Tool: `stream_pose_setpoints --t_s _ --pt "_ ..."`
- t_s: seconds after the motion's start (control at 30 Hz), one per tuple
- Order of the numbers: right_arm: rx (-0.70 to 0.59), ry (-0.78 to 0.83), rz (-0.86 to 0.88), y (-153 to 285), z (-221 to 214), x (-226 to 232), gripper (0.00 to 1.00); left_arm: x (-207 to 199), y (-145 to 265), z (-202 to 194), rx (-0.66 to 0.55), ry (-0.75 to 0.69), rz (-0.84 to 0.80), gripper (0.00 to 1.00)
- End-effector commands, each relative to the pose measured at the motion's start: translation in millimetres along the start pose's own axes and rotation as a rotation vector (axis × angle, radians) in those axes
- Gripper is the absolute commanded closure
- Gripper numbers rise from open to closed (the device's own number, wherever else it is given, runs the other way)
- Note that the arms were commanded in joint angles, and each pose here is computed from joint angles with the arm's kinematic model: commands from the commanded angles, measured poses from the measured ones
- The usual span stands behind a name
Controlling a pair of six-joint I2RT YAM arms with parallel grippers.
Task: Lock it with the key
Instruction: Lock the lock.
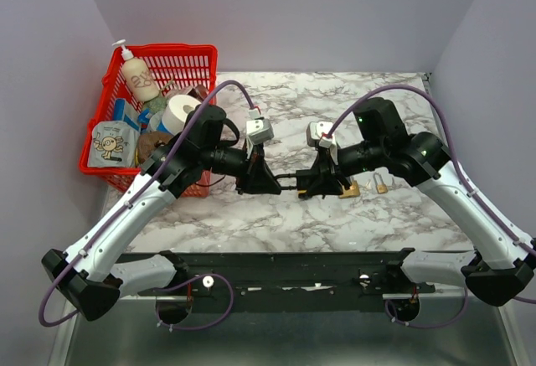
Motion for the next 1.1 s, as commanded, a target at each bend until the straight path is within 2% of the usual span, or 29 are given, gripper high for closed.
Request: stream_pose_setpoints --t_s 0.0,0.47,0.67,0.83,1.07 --pt "-0.16 0.066 0.154 -19.0 31.5 7.2 0.99 -8.6 -13.4 29.0 -0.117 -0.163 -0.065 1.0" --pt "-0.185 0.013 0.245 -19.9 38.8 14.0 0.99 -4.4 -11.5 21.8 -0.128 -0.219 -0.012 1.0" --pt "-0.206 0.033 0.17 -24.8 40.4 3.3 0.99 -12.4 -18.4 30.2 -0.179 -0.185 -0.071 1.0" --pt "-0.225 0.05 0.206 -36.6 47.2 7.1 0.99 -9.8 -37.8 32.9 -0.205 -0.117 -0.115 1.0" --pt "-0.228 0.016 0.262 -51.0 39.4 13.4 0.99 -15.4 -51.0 48.2 -0.276 -0.121 -0.175 1.0"
Point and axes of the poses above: each gripper's point midway between its finger pads, its own y axis back along the fingers, its own x axis along the line the jaws close on, z = x × y, the point moved 7 cm from there along y, back along the fingers, and after that the axes turned 4 degrees about y, right-handed, at the moved point
